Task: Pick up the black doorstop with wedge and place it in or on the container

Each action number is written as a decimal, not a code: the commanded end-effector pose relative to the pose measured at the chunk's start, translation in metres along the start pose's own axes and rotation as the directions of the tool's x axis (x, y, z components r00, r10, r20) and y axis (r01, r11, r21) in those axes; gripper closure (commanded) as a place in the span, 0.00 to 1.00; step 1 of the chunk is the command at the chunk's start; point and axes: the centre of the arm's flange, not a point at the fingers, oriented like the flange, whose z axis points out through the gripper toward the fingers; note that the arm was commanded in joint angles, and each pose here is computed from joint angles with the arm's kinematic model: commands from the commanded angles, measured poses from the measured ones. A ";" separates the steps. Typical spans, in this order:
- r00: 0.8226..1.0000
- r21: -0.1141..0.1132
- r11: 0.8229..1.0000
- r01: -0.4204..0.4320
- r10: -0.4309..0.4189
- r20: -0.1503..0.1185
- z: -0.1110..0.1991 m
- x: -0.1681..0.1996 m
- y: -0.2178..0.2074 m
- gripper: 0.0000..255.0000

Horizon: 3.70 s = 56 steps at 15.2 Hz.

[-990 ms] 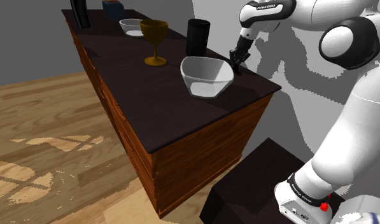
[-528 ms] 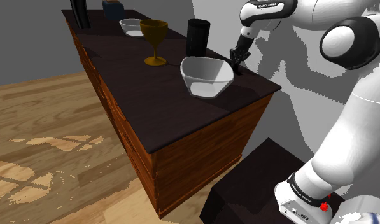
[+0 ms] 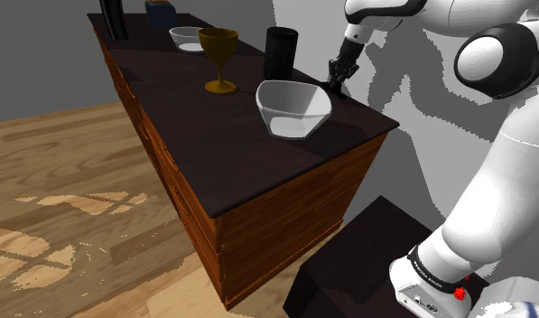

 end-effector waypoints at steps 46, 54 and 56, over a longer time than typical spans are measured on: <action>1.000 0.000 1.000 0.000 0.000 0.000 -0.103 -0.142 -0.236 1.00; 1.000 0.000 1.000 0.000 0.000 0.000 -0.083 -0.186 -0.298 1.00; 1.000 0.000 1.000 0.000 0.000 0.000 -0.072 -0.186 -0.297 1.00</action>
